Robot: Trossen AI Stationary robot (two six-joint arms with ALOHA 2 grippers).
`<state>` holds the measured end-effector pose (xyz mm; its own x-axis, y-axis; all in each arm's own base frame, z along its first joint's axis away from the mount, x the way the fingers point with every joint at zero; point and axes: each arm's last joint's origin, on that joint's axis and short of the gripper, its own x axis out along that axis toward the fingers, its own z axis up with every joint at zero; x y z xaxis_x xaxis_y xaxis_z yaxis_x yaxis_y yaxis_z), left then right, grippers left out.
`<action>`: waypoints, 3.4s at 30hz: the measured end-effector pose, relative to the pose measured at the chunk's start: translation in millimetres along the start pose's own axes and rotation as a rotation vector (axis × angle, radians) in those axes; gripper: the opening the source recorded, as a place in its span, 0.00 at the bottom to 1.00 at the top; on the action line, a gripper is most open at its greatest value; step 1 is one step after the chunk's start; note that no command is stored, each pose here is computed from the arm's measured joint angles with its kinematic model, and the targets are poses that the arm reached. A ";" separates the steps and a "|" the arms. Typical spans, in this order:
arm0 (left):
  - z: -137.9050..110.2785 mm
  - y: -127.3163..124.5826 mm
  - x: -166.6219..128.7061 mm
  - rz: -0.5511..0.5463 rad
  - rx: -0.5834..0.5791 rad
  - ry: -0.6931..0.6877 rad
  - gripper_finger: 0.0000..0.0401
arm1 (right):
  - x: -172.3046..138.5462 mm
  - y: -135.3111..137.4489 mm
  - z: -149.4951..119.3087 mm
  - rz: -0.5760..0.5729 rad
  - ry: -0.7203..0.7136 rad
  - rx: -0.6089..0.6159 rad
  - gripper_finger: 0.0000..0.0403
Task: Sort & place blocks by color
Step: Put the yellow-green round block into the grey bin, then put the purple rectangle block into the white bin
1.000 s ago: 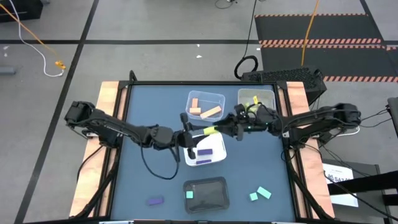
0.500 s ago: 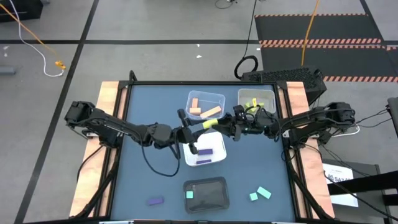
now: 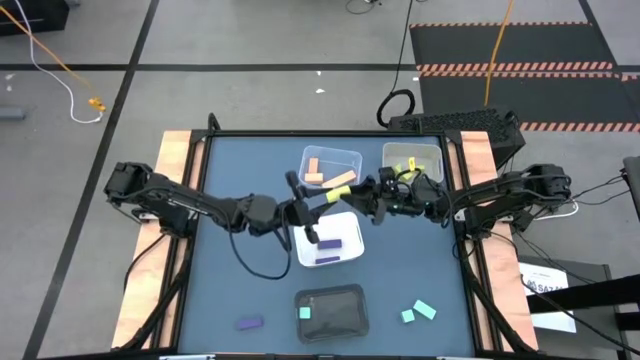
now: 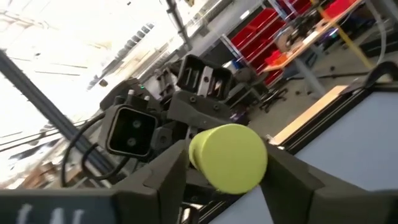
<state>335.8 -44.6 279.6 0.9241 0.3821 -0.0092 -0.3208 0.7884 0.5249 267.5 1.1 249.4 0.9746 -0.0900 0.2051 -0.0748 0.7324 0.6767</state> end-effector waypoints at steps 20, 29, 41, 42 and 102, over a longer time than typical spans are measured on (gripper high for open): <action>-0.6 3.3 0.1 0.106 -0.148 0.037 0.61 | 0.7 -6.4 2.2 -0.054 -0.004 -0.127 0.28; 1.5 -2.6 -9.3 0.290 -0.195 0.136 0.69 | -9.8 -34.6 32.7 -0.254 0.009 -0.237 0.28; -15.3 -27.2 -22.8 0.253 -0.664 0.251 0.70 | -28.9 -34.8 83.9 -0.084 -0.064 -0.303 0.28; -18.2 -29.0 -24.3 0.254 -0.690 0.274 0.70 | -30.2 -37.4 84.0 -0.103 -0.042 -0.315 0.28; -24.3 -187.1 -213.1 -0.794 -0.662 1.235 0.40 | -133.7 -88.6 64.5 -1.303 0.551 -0.388 0.50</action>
<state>193.9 -261.8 162.7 0.2736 -0.3271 -0.9045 -0.1979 0.9011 -0.3857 130.2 -95.3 207.6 0.2689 -0.6175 -0.7392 0.8759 0.4759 -0.0790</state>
